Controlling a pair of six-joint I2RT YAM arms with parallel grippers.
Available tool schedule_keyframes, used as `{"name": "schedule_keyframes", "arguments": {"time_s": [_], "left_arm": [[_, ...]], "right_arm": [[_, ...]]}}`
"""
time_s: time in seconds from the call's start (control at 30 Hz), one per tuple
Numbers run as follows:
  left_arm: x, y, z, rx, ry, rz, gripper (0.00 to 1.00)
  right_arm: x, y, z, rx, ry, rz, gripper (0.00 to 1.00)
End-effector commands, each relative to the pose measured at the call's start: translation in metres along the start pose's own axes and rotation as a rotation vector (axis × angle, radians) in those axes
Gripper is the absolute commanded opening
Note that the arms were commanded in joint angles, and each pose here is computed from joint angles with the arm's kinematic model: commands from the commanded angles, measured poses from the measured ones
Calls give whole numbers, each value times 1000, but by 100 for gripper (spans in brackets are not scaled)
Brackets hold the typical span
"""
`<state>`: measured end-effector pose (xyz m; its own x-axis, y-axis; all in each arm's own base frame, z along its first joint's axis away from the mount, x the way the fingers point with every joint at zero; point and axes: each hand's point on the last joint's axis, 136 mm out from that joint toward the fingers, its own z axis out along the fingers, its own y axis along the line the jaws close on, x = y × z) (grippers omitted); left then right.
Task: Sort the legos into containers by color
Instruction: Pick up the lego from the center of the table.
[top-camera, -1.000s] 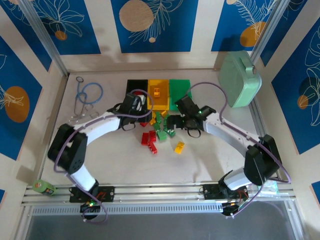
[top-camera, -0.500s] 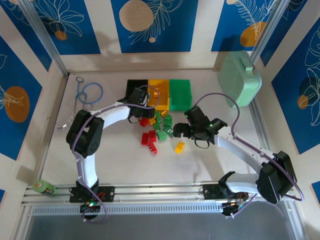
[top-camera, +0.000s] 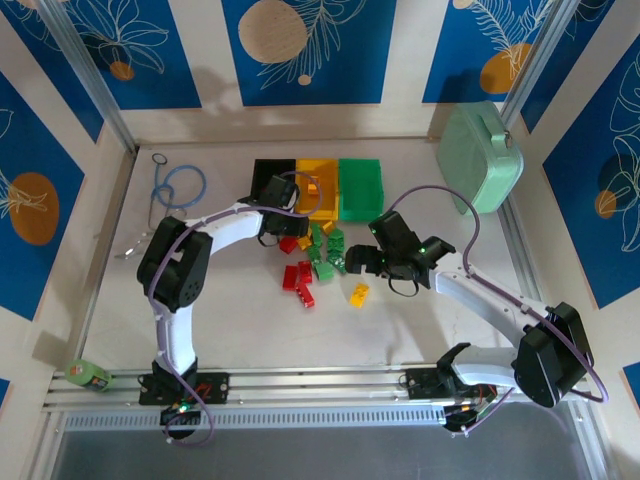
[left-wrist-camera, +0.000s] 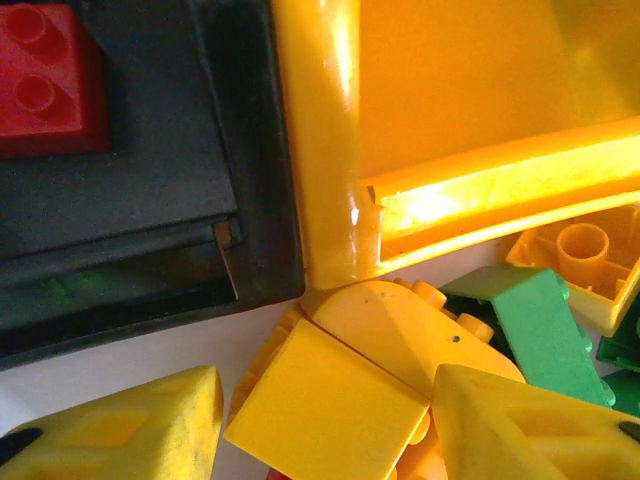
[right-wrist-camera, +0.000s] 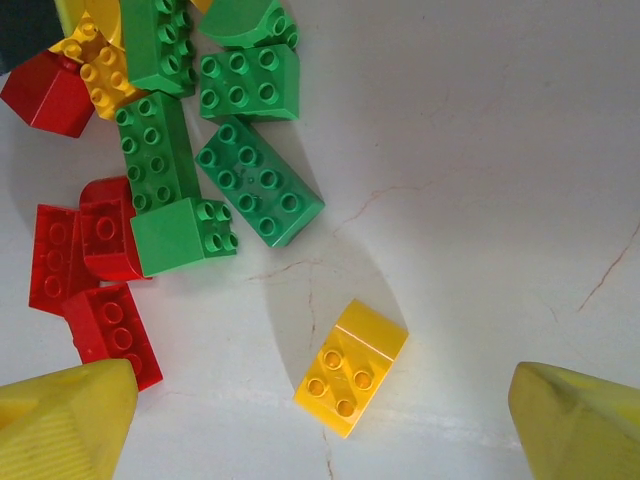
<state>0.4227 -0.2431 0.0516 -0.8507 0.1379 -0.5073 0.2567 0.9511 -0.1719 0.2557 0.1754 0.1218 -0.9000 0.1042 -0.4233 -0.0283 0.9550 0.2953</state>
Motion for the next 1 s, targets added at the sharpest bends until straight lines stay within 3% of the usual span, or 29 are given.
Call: {"name": "schedule_keyframes", "arguments": {"time_s": [0.0, 0.5, 0.97], "left_arm": [[13, 13, 7, -51, 44, 28, 58], [43, 26, -3, -78, 63, 7, 59], [28, 19, -3, -56, 44, 13, 56]], "right_arm": [[-2, 3, 1, -20, 0, 18, 96], [2, 5, 9, -36, 12, 39, 95], [3, 2, 6, -29, 3, 42, 95]]}}
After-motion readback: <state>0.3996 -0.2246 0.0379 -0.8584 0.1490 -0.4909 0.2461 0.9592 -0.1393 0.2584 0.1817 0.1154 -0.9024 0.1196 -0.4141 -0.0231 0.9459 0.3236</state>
